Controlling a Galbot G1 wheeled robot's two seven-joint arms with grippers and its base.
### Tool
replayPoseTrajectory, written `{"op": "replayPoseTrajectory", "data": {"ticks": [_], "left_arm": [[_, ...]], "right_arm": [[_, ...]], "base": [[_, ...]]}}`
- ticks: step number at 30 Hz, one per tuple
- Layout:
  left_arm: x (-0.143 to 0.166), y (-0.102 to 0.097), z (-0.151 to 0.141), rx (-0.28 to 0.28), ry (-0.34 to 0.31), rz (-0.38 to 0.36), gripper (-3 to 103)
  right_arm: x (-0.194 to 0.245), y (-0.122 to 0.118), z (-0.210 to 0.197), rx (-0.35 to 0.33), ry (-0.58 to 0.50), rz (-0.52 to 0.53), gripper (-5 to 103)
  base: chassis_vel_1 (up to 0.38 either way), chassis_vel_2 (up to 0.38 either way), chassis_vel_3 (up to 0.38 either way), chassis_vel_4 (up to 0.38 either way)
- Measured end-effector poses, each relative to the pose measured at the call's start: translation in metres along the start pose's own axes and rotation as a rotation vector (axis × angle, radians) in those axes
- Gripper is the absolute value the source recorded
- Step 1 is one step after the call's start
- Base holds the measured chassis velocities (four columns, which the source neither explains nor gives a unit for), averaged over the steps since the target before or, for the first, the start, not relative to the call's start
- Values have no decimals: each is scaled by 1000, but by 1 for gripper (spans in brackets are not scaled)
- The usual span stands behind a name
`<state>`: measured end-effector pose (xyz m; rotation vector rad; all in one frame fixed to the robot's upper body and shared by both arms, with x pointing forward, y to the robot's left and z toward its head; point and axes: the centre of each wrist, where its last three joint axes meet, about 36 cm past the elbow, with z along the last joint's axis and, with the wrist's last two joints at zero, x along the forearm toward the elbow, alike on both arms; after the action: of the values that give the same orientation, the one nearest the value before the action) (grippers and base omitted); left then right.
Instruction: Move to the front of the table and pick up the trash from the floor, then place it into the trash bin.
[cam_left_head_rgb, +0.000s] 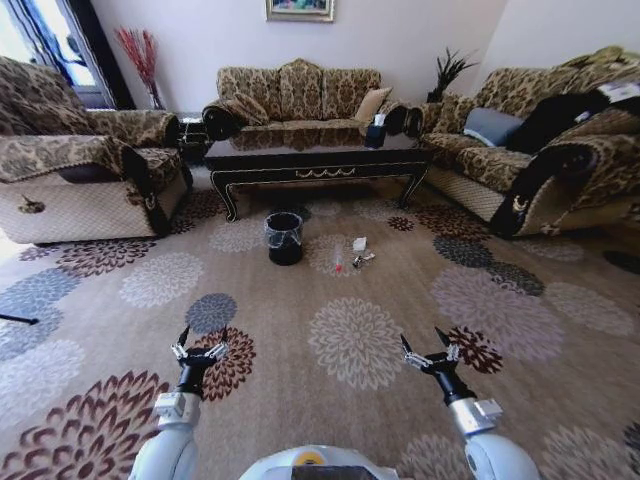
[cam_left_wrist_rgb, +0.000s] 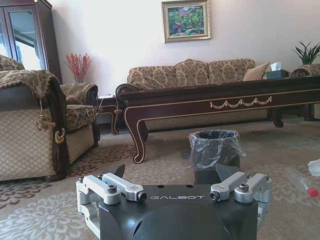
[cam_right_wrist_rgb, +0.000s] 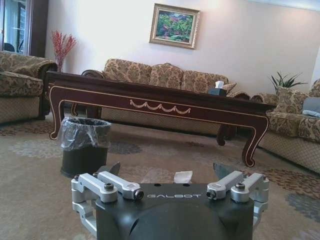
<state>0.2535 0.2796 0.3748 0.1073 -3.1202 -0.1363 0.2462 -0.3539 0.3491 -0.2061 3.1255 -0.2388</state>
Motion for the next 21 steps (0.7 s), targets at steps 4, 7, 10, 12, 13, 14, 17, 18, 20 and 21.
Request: {"op": "replayPoseTrajectory", "data": {"ticks": [4, 7, 10, 12, 13, 14, 17, 18, 20, 21], "left_arm": [[0, -1, 0, -12, -3, -25, 100], [-1, -1, 0, -19, -9, -34, 100], [-1, -1, -1, -19, -6, -34, 100], [-1, -1, -2, -11, 7, -30, 100], [0, -2, -3, -9, 12, -28, 100], [0, -2, -3, -7, 16, -28, 100], [-1, -2, -2, -11, 10, -31, 100], [-1, -2, -1, -15, 2, -34, 100], [-1, -2, 1, -16, -12, -39, 100], [-1, -2, 1, -16, -12, -39, 100]], "right_arm": [[0, 1, 1, -1, 2, -1, 100], [0, 1, 1, 0, 1, -2, 100], [0, 0, 0, 1, 0, -3, 100], [0, 0, 0, 1, 1, -3, 100], [0, 0, 0, 0, 1, -3, 100], [0, 0, 0, 0, 2, -2, 100], [0, 1, 0, 0, 3, -2, 100], [0, 1, 0, -1, 3, -2, 100], [0, 1, 0, -1, 4, -2, 100], [0, 1, 0, -1, 4, -2, 100]], "base": [[-232, 232, 233, -244], [-197, 245, 224, -219], [-190, 197, 215, -174], [-201, 186, 203, -224], [-192, 178, 163, -214], [-197, 173, 163, -186], [-196, 198, 176, -193], [-192, 260, 213, -207], [-204, 241, 224, -201], [-224, 221, 234, -191]]}}
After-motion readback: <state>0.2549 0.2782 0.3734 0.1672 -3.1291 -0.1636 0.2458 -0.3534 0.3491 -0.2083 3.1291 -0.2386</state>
